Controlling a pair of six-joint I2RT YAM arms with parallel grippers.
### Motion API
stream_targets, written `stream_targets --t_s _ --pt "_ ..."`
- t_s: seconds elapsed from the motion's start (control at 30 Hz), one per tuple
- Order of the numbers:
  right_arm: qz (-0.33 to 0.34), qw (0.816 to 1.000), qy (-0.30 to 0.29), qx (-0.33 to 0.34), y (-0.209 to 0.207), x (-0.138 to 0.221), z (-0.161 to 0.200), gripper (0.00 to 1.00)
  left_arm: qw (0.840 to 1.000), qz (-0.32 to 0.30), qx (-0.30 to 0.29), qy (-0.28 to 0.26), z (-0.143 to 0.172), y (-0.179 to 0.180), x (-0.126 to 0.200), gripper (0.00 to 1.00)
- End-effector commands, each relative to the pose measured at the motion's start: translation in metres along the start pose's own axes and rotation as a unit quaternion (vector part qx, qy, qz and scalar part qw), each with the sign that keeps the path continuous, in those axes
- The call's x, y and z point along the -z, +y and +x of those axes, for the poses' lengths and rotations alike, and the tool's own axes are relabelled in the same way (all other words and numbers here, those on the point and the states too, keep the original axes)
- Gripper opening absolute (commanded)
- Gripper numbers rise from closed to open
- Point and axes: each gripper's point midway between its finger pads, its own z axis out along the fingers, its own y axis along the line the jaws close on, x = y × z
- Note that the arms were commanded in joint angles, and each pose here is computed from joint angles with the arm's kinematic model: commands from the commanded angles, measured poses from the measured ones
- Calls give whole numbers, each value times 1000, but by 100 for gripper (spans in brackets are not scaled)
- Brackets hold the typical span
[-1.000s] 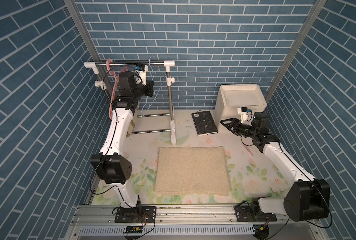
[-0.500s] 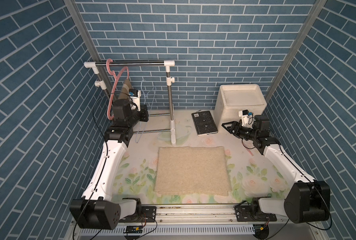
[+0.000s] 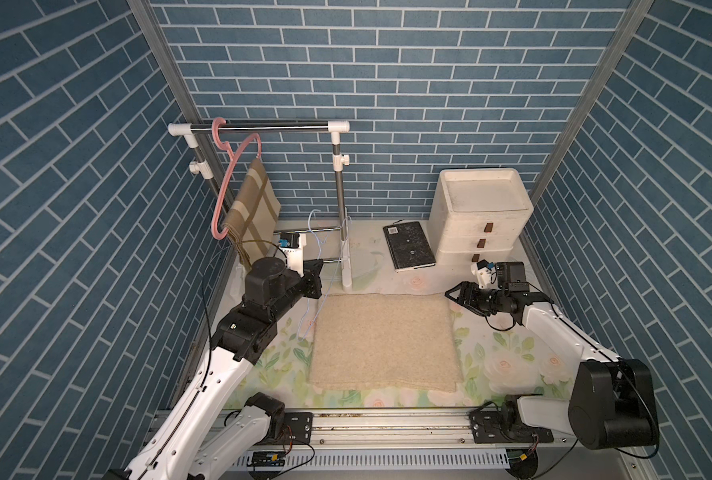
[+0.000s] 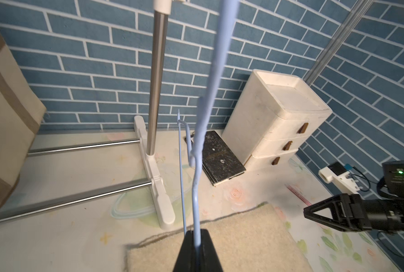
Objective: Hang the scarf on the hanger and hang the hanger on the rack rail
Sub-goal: Pick up the hanger from the clothesline, then hang the scarf on the hanger.
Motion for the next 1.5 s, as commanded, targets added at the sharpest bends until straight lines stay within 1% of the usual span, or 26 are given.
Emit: stream_targets --t_s 0.0,0.13,0.23,0.33,0.6,0.63,0.67,0.8,0.9,1.03,1.13,1.2,1.33,1.37,1.47 --pt "12 999 33 0 -11 -4 29 67 998 20 53 -4 16 -17 1 0" --pt "23 998 57 -10 -23 -13 54 66 997 55 51 23 55 -50 -8 0" --pt "35 997 72 -15 -29 -17 67 66 997 58 48 27 76 -64 -15 0" --pt "48 995 85 -19 -36 -19 78 66 995 74 64 18 90 -79 -19 0" --pt "81 988 131 -35 -54 -20 108 66 991 75 104 26 135 -89 -36 0" --pt "84 986 136 -36 -56 -20 112 66 990 79 111 23 135 -91 -38 0" --pt "85 986 140 -37 -57 -20 114 66 990 76 111 29 146 -88 -41 0" --pt "72 983 160 -50 -56 -24 127 63 991 63 108 42 158 -87 -51 0" --pt "40 982 170 -68 -49 -28 135 58 991 54 107 55 170 -83 -56 0" --pt "12 982 170 -82 -41 -31 137 51 991 37 107 65 181 -77 -61 0" --pt "-14 981 169 -89 -32 -34 135 40 991 30 111 74 187 -72 -66 0" --pt "-46 981 165 -95 -19 -35 130 31 989 28 115 84 192 -71 -69 0" --pt "-123 976 150 -98 17 -35 117 5 986 31 122 105 203 -75 -75 0" --pt "-145 974 144 -98 29 -34 112 0 986 31 123 109 205 -76 -77 0" --pt "-205 966 126 -99 68 -31 99 0 985 28 128 112 207 -75 -79 0"
